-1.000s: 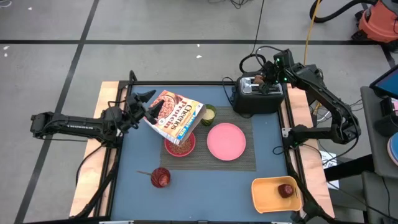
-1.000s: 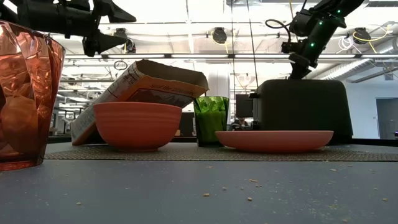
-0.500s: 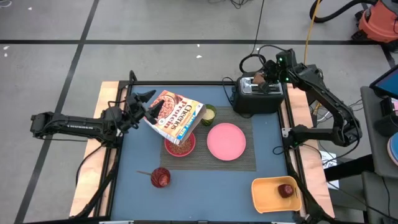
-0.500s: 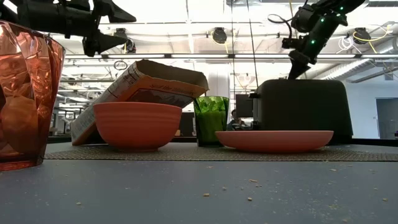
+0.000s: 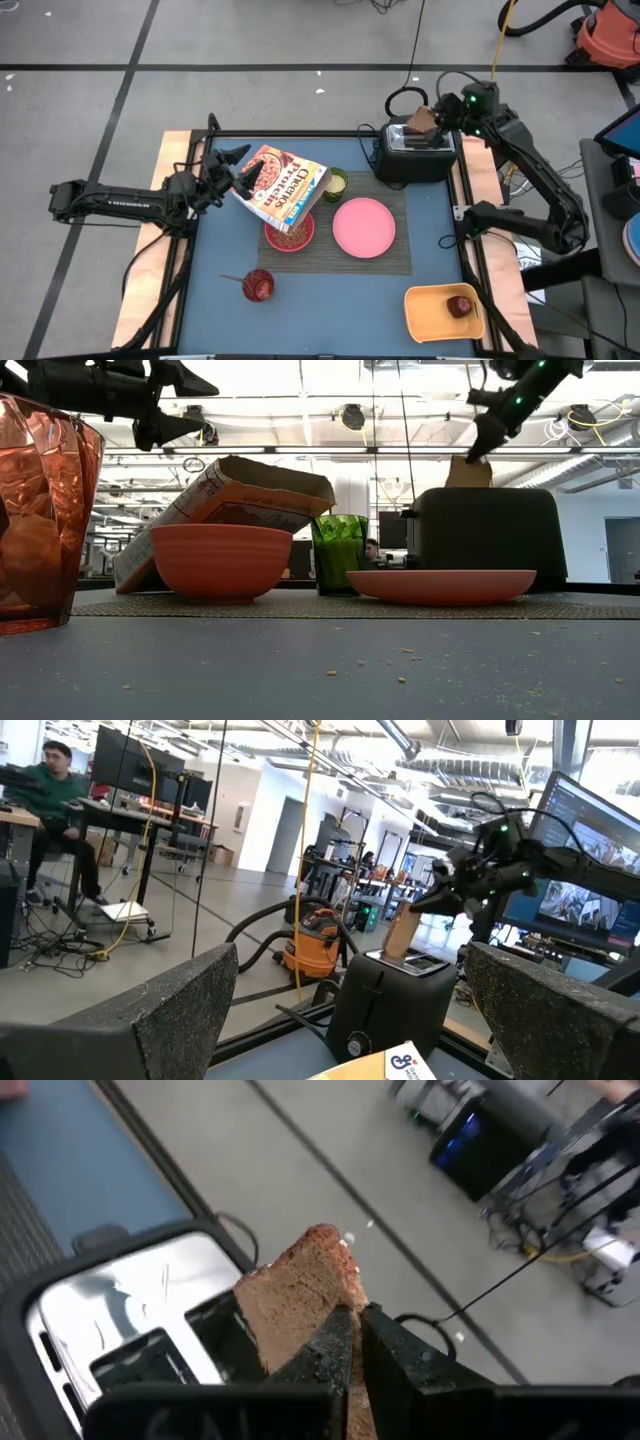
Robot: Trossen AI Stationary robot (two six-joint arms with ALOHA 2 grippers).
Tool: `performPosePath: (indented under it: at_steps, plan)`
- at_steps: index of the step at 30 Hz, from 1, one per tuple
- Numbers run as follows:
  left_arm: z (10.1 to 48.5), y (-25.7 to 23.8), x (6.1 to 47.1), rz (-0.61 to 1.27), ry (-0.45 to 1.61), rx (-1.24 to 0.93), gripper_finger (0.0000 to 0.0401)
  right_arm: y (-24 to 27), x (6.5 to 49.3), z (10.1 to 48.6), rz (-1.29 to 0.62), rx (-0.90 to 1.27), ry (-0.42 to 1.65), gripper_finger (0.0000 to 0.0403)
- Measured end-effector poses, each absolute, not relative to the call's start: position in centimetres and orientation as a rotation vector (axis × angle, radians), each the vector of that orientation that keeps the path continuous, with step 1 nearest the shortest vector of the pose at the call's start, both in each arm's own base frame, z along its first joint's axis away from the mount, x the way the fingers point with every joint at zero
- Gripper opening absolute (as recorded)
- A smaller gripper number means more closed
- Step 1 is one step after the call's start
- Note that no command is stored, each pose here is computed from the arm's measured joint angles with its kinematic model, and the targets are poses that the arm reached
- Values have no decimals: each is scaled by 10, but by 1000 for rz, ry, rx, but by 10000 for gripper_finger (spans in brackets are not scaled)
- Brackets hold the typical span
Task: Arrange a breakfast setting
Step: Put the toasted bread from the toaster onto the pink plate
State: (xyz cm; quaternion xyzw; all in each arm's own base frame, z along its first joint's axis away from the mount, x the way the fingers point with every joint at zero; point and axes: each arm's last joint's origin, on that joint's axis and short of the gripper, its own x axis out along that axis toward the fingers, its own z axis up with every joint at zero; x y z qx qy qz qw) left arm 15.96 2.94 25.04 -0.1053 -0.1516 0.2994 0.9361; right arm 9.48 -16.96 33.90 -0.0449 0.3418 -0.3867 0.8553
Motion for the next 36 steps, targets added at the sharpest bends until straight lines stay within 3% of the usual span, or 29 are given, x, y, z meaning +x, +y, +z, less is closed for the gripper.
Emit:
performPosePath:
  at_steps: [11, 24, 30, 36]
  plan:
    - [250, 29, 160, 612, -310, -215, 395, -141, 82, 361, -805, -134, 560, 12]
    - [250, 29, 160, 612, -310, -215, 395, -113, 84, 375, -305, 160, 228, 12]
    - [250, 29, 160, 612, -310, -215, 395, -105, 89, 371, -101, 333, 196, 12]
    - [250, 29, 160, 612, -310, -215, 395, -98, 103, 344, 0, 485, 251, 12]
